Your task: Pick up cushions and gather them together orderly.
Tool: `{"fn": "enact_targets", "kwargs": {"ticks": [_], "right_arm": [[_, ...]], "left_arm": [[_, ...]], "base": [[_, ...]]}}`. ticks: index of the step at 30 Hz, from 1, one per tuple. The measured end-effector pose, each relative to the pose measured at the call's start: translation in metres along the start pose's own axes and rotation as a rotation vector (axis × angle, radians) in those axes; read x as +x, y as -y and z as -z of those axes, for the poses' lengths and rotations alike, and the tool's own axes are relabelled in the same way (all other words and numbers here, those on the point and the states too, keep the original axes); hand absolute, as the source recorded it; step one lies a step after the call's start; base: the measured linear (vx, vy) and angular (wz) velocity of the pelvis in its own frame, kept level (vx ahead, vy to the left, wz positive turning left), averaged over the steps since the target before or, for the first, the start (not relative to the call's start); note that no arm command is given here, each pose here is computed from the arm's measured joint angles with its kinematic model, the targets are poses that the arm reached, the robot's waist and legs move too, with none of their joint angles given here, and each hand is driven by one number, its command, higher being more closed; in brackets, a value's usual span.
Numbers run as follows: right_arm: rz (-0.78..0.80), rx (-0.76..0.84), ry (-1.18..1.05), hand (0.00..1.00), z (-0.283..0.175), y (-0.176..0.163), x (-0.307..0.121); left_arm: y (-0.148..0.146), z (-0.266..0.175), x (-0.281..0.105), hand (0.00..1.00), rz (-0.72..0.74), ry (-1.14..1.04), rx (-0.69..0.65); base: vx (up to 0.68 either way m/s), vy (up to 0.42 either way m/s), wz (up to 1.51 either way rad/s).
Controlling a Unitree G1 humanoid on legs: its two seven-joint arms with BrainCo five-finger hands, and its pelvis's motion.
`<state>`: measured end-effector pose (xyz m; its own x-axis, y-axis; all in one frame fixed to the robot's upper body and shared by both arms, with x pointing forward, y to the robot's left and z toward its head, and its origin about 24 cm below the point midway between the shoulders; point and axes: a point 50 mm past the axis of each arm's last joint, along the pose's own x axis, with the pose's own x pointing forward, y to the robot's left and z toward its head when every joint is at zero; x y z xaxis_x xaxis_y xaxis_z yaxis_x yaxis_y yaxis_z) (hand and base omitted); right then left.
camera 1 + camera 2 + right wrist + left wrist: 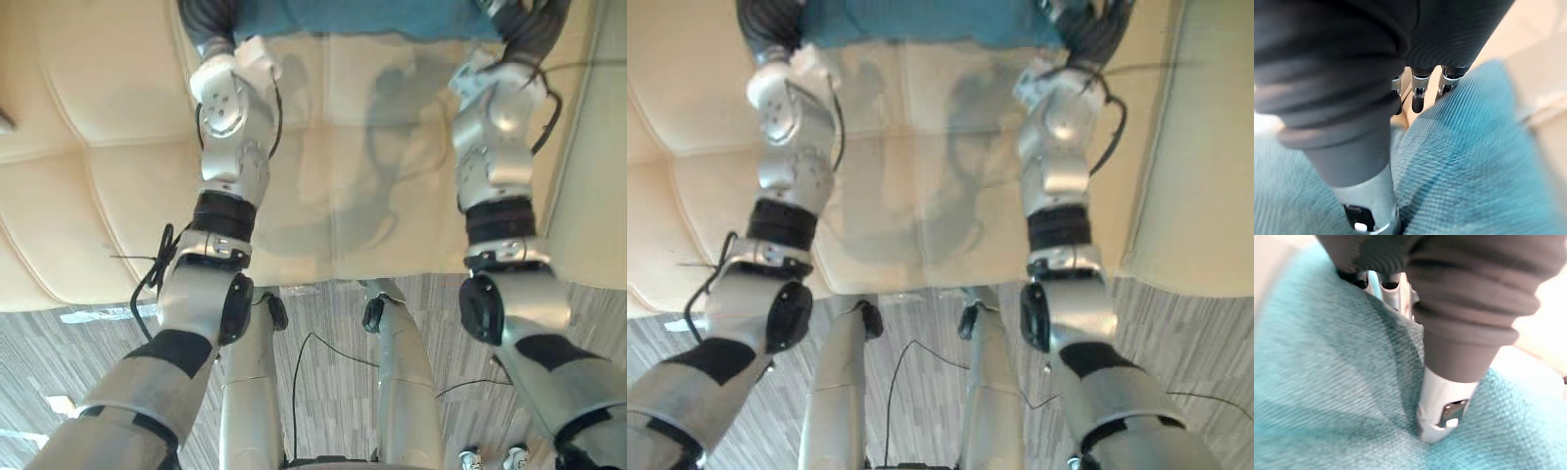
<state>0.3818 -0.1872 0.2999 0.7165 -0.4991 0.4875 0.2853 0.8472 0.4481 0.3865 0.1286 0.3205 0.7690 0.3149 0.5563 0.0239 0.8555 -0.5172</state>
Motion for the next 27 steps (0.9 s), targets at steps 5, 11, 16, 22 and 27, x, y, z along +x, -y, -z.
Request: {"fn": "enact_targets", "kwargs": {"ticks": [5,11,16,22,27], "right_arm": [[0.14,-0.001,-0.084,0.0,0.033,0.059,-0.02],[0.197,-0.08,-0.089,0.0,0.045,0.121,-0.051],[0.199,-0.233,-0.206,0.0,0.068,0.177,-0.111],[0.141,-0.437,-0.543,0.0,0.112,0.216,-0.209],[0.137,-0.553,-0.911,0.0,0.146,0.247,-0.295]], "left_arm": [[-0.04,0.024,-0.017,0.0,-0.078,-0.078,0.024],[-0.12,0.039,-0.056,0.0,-0.216,-0.127,0.119],[-0.151,0.058,-0.108,0.0,-0.139,-0.232,0.248],[-0.201,0.103,-0.226,0.0,-0.136,-0.618,0.425],[-0.239,0.119,-0.311,0.0,-0.171,-0.944,0.567]], "base": [[0.0,-0.083,0.28],[0.0,-0.101,0.11],[-0.02,-0.065,0.17],[-0.02,-0.009,0.04],[0.13,0.0,0.01]]}}
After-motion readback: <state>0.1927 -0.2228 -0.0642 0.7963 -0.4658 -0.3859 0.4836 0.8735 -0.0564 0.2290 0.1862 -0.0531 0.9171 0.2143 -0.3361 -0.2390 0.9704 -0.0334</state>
